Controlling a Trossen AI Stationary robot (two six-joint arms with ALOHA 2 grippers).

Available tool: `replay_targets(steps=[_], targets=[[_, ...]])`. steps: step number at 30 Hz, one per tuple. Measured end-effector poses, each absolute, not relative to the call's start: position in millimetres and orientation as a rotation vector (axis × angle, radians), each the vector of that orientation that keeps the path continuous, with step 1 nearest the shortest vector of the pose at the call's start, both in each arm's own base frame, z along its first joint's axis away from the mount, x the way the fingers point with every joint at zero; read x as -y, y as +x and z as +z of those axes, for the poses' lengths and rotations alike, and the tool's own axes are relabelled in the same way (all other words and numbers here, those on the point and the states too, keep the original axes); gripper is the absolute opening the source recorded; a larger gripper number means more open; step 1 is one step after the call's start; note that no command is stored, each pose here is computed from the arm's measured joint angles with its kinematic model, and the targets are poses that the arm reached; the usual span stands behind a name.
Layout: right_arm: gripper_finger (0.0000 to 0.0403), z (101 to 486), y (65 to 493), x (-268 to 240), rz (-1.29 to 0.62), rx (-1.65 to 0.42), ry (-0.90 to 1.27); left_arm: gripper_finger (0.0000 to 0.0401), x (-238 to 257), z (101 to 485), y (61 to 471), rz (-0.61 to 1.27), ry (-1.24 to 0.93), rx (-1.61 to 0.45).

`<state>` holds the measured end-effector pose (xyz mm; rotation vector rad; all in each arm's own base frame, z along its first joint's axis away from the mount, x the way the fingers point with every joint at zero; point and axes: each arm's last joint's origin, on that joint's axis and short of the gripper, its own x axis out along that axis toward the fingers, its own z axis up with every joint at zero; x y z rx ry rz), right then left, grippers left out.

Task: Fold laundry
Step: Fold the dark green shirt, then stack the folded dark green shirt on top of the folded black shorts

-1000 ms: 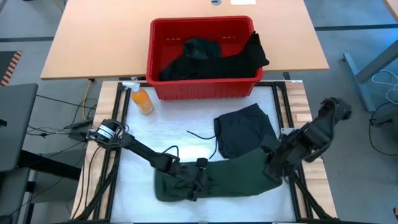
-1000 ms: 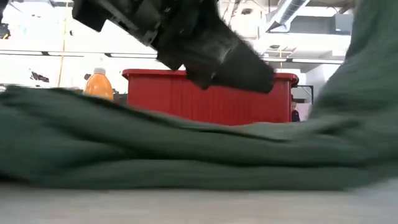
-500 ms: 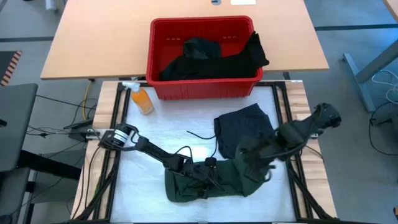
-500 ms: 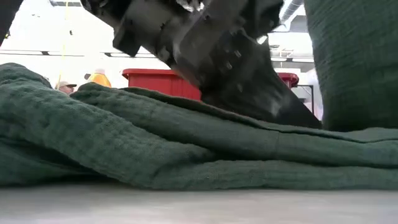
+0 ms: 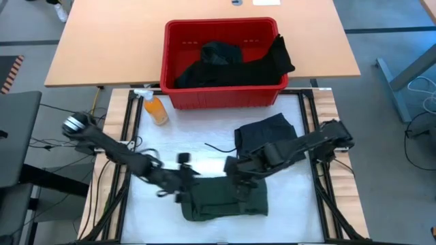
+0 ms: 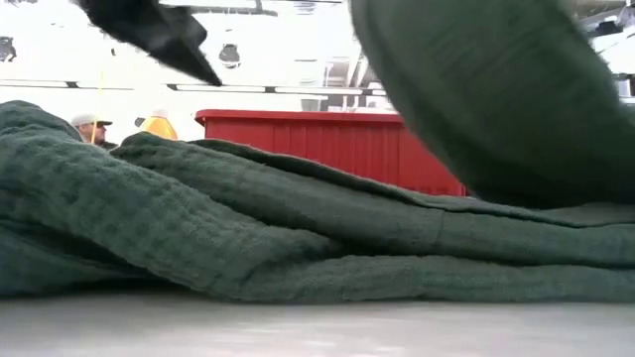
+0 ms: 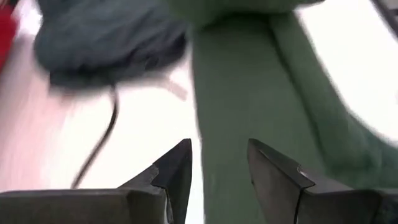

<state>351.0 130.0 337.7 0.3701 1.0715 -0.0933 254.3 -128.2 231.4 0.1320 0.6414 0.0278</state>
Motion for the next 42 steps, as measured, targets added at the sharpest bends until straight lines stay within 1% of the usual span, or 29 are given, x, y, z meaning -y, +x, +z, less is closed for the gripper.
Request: replay_targets(steps=[3, 6, 9, 12, 15, 19, 23, 26, 28, 32, 35, 37, 39, 42], targets=[[0.0033, 321.6, 373.3, -128.2, -0.061, -1.047, 0.369, 0.0144, 117.3, 234.0, 217.5, 0.079, 0.032, -0.557], [0.0033, 305.4, 396.4, -127.7, 0.014, -1.015, 0.404, 0.0144, 107.4, 232.0, 190.8, 0.115, -0.041, -0.473], [0.0035, 288.5, 418.3, -128.4, 0.076, -0.973, 0.452, 0.0144, 101.1, 229.7, 174.5, 0.111, -0.070, -0.416], [0.0048, 275.8, 435.4, -127.6, 0.105, -0.920, 0.482, 0.0144, 96.1, 228.1, 166.0, 0.113, -0.082, -0.391], [0.0072, 266.6, 446.0, -127.6, 0.120, -0.894, 0.528, 0.0144, 95.0, 226.1, 164.7, 0.113, -0.060, -0.397], [0.0121, 266.0, 451.5, -125.7, 0.161, -0.892, 0.650, 0.0144, 95.3, 224.6, 165.1, 0.107, -0.012, -0.409], [0.0176, 280.3, 448.9, -127.1, 0.313, -0.899, 0.746, 0.0144, 94.4, 223.4, 164.6, 0.119, 0.031, -0.418], [0.0209, 297.5, 441.7, -131.6, 0.348, -0.870, 0.783, 0.0144, 93.9, 223.5, 164.6, 0.128, 0.064, -0.416], [0.0224, 307.9, 437.4, -132.4, 0.357, -0.841, 0.781, 0.0144, 93.0, 223.8, 165.4, 0.130, 0.076, -0.414], [0.0233, 323.6, 424.3, -127.0, 0.285, -0.831, 0.760, 0.0144, 91.7, 223.7, 166.9, 0.102, 0.073, -0.424], [0.0234, 332.0, 402.8, -131.2, 0.181, -0.874, 0.648, 0.0144, 96.2, 227.9, 169.1, -0.019, 0.053, -0.402], [0.0234, 333.4, 383.0, -142.3, 0.068, -0.914, 0.543, 0.0144, 101.2, 234.2, 172.2, -0.122, 0.024, -0.347], [0.0234, 326.9, 363.3, -153.0, -0.065, -0.976, 0.480, 0.0144, 107.5, 237.6, 178.8, -0.182, -0.017, -0.288], [0.0234, 303.5, 339.3, -167.9, -0.230, -1.034, 0.486, 0.0144, 119.3, 227.0, 192.8, -0.239, -0.034, -0.284]])
